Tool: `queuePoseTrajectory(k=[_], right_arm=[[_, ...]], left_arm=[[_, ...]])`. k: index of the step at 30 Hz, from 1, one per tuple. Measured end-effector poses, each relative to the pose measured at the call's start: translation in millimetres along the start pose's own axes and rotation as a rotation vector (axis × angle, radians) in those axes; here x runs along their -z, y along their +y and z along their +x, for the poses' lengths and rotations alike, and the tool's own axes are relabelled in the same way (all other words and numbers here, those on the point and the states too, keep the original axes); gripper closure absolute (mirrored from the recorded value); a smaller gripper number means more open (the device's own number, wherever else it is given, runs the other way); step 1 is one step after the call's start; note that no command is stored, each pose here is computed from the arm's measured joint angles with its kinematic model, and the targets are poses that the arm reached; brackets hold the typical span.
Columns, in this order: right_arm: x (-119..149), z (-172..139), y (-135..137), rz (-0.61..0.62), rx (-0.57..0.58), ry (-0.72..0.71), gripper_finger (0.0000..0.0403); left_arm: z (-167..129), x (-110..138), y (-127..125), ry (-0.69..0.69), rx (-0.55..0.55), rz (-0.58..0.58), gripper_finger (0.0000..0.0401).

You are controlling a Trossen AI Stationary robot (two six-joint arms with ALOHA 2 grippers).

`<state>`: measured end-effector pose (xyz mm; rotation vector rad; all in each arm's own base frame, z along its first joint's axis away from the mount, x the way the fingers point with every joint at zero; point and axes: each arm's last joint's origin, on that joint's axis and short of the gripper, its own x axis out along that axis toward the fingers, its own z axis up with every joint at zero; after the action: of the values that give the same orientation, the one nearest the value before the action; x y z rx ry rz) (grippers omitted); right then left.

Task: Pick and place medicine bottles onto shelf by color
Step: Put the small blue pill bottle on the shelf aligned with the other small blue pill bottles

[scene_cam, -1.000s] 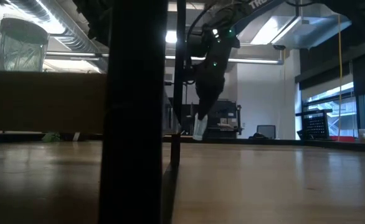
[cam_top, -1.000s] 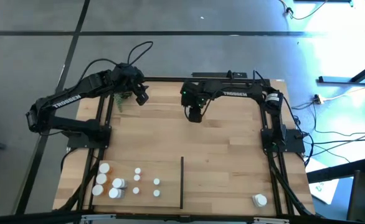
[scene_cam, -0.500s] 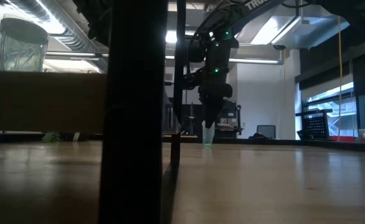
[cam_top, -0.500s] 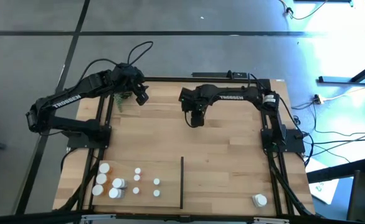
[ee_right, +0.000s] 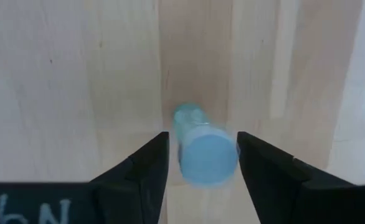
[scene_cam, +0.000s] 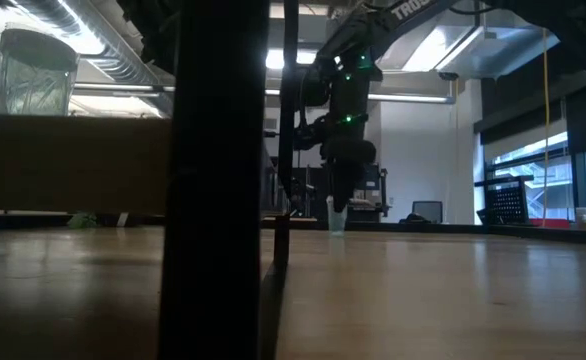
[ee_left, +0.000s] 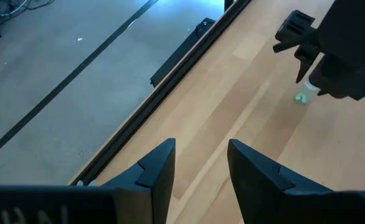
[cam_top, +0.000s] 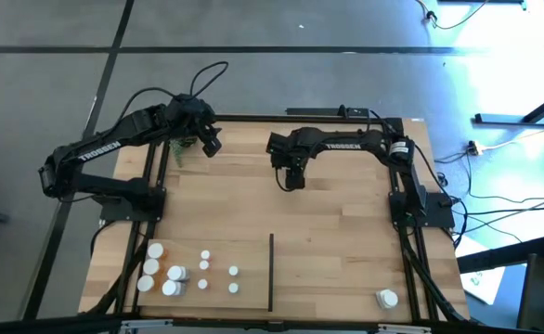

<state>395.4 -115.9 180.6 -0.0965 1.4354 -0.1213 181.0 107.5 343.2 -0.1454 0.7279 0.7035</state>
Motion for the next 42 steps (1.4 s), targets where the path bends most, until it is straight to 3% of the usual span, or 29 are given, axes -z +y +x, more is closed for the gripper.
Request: queuePoseTrajectory(k=[13,19,25,30,37,42], right_arm=[[-18.8,-61.8,-12.5,0.010,0.009,-0.048,0.0210],[-23.5,-101.2,-20.1,0.053,0.018,-0.091,0.0210],[-23.1,-147.4,-33.5,0.103,0.045,-0.175,0.0210],[-12.5,-190.1,-45.2,0.140,0.073,-0.252,0.0210],[24.6,-240.5,-51.6,0.251,0.106,-0.373,0.0210],[48.7,-274.0,-49.0,0.244,0.138,-0.458,0.0210]], left_arm=[[0.0,0.0,-0.1,0.000,0.004,-0.001,0.0261],[5.8,-2.1,-5.4,0.006,0.135,0.008,0.0261],[32.2,-10.4,-16.7,-0.005,0.296,0.098,0.0261],[64.5,-13.9,-27.3,0.006,0.392,0.198,0.0261],[106.4,-12.0,-42.1,0.049,0.415,0.225,0.0261],[130.4,-11.4,-57.0,0.034,0.437,0.243,0.0261]])
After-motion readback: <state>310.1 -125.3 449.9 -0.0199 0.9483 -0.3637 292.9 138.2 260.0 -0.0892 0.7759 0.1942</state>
